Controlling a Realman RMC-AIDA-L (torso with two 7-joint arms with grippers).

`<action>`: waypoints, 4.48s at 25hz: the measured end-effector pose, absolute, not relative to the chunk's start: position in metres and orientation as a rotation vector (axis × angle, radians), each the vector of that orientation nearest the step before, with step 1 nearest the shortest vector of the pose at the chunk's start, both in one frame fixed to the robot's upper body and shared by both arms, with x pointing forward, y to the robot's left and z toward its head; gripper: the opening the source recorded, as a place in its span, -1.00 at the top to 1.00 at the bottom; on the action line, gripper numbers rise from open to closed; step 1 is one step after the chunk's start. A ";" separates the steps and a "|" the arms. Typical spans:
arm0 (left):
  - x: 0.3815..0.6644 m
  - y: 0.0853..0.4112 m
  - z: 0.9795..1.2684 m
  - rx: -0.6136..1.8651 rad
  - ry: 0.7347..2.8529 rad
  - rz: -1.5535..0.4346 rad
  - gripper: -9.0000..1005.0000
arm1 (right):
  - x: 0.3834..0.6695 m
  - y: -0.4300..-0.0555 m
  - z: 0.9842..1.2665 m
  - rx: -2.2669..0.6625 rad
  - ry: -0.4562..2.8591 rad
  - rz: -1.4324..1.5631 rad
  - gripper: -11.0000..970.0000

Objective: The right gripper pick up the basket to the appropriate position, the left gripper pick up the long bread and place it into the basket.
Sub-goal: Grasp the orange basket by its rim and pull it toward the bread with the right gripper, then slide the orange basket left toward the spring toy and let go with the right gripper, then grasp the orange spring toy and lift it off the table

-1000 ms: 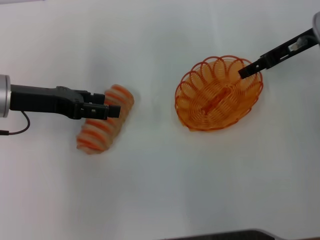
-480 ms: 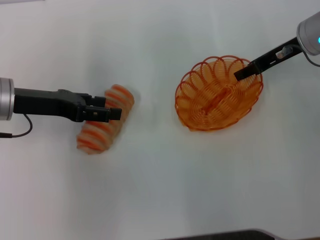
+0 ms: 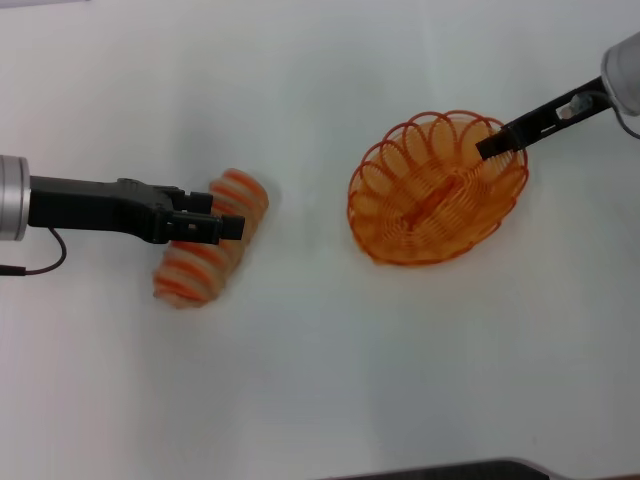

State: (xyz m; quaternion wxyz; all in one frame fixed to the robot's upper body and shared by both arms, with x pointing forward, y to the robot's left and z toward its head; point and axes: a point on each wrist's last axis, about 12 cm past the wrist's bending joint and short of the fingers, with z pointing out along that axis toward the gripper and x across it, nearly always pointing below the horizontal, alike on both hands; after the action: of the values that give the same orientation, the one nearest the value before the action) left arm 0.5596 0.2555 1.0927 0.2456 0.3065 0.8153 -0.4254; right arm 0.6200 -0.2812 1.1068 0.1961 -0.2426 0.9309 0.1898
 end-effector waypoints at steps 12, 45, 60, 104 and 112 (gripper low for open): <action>0.563 0.258 1.096 0.837 2.218 -1.142 -0.62 | 0.576 -0.336 1.101 -0.184 2.439 0.941 0.77; 0.571 0.255 1.100 0.843 2.222 -1.101 -0.61 | 0.525 -0.321 1.043 0.152 2.309 1.193 -0.16; 0.572 0.255 1.100 0.844 2.219 -1.097 -0.61 | 0.505 -0.341 1.058 0.052 2.258 1.299 -0.33; 0.592 0.186 1.133 0.750 2.810 -0.468 -0.57 | 0.511 -0.340 1.081 -0.502 1.642 0.785 -0.31; 0.589 0.176 1.126 0.817 2.821 -0.437 -0.51 | 0.513 -0.339 1.080 -0.482 1.639 0.780 -0.30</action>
State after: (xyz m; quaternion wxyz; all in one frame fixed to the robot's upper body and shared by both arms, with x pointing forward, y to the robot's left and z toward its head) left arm 0.5886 0.1757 1.1261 0.0858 0.2741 0.9466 -0.1467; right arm 0.5131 -0.3389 1.0803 0.5905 -0.2070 0.7044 0.3351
